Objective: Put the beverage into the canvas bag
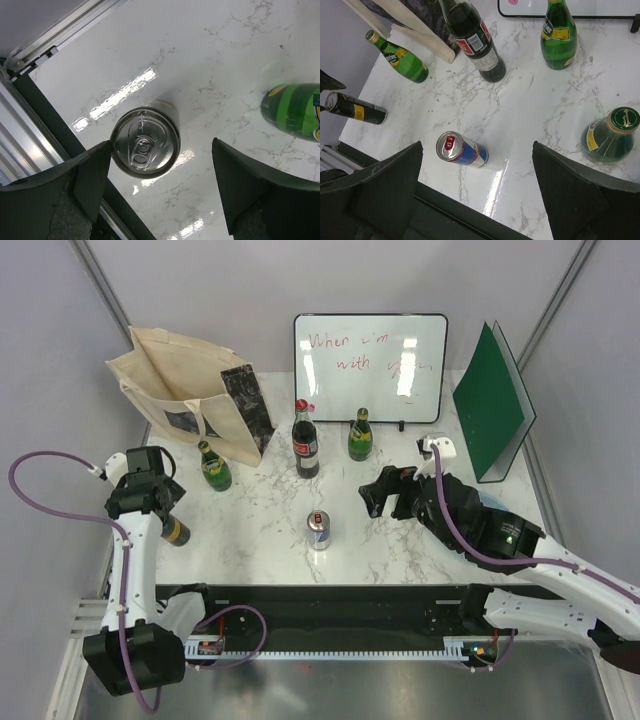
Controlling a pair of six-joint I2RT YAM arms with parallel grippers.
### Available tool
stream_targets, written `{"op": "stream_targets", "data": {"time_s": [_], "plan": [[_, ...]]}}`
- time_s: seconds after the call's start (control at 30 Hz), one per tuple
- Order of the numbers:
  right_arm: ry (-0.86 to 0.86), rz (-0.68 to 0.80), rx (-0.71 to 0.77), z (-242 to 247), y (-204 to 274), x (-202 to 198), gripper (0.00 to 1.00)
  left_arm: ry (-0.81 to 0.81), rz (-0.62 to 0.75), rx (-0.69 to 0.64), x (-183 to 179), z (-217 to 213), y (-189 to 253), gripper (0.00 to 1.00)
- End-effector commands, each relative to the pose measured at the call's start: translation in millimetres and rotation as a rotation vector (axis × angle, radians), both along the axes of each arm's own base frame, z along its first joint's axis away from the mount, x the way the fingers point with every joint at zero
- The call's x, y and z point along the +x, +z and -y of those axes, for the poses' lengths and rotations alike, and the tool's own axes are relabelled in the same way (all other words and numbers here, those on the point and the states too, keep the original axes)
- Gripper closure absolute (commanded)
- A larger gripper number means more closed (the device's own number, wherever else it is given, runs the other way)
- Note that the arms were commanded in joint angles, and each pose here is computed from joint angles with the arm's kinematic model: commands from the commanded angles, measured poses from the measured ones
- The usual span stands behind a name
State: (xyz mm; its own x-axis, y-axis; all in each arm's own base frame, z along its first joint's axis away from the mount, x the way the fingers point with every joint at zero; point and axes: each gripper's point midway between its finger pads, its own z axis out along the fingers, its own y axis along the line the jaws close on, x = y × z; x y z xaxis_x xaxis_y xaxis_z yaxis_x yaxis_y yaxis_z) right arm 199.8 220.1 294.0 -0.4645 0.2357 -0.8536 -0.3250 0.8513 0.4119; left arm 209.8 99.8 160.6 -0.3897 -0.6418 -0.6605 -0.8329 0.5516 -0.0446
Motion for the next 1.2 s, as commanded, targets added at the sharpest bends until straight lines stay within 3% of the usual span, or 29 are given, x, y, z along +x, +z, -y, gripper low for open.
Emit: {"op": "stream_targets", "data": {"time_s": [0.0, 0.13, 0.43, 0.77, 1.0, 1.17], "plan": [[0.038, 0.068, -0.007, -3, 13, 1, 0.02, 0.056, 0.008, -0.007, 4, -4, -11, 0.13], [0.037, 0.092, -0.027, -3, 14, 4, 0.02, 0.031, 0.005, -0.016, 6, -2, -8, 0.16], [0.032, 0.085, -0.079, -9, 1, 11, 0.02, -0.064, 0.145, -0.01, 9, 9, 38, 0.14], [0.048, 0.086, -0.092, -10, 0, 10, 0.02, 0.099, 0.003, 0.085, -23, -16, 6, 0.1], [0.033, 0.108, -0.081, -3, 7, 9, 0.02, 0.02, 0.042, 0.003, 6, -4, -13, 0.09], [0.031, 0.107, -0.089, -4, 6, 11, 0.02, 0.071, -0.02, -0.008, -2, -6, -28, 0.12]]}}
